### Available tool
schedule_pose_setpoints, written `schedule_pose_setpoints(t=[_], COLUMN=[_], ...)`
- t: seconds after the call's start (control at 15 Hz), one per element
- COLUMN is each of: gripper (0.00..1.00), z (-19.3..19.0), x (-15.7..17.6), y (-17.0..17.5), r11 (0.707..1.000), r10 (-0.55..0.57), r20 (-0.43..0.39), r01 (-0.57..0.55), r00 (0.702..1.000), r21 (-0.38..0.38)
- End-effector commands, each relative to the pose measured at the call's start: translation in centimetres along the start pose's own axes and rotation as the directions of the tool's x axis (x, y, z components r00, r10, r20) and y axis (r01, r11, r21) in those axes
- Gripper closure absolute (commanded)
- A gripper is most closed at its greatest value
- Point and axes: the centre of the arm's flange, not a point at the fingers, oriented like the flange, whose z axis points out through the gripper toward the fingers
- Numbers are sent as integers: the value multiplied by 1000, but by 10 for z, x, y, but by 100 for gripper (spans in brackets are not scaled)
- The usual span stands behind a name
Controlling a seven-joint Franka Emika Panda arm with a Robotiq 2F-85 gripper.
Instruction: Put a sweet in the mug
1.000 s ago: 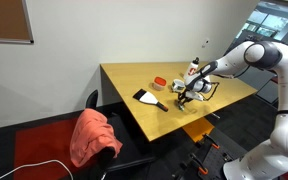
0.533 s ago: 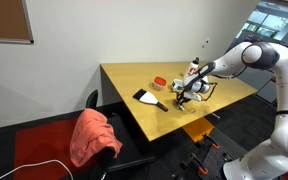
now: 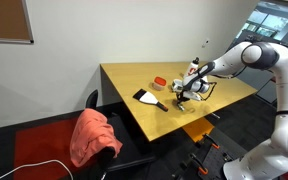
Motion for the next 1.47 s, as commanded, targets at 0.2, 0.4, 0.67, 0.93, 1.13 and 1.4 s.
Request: schedule_pose_setpoints(t=[0.2,0.4,0.67,0.93,1.13,1.4], gripper=[100,100,100,100,99,99], z=[-71,-112,-150,-149,-151,-137], x=[28,49,71,84,80,80], y=[9,16,16,8,21,9], r11=[992,983,984,980,983,983], r10=[121,175,179,163,147,117], r20=[-99,-192,-366,-528,-522,-543], r01=[-118,-163,-169,-196,-181,-175], r00=[988,966,913,834,840,832], r21=[42,80,61,-7,-15,-57])
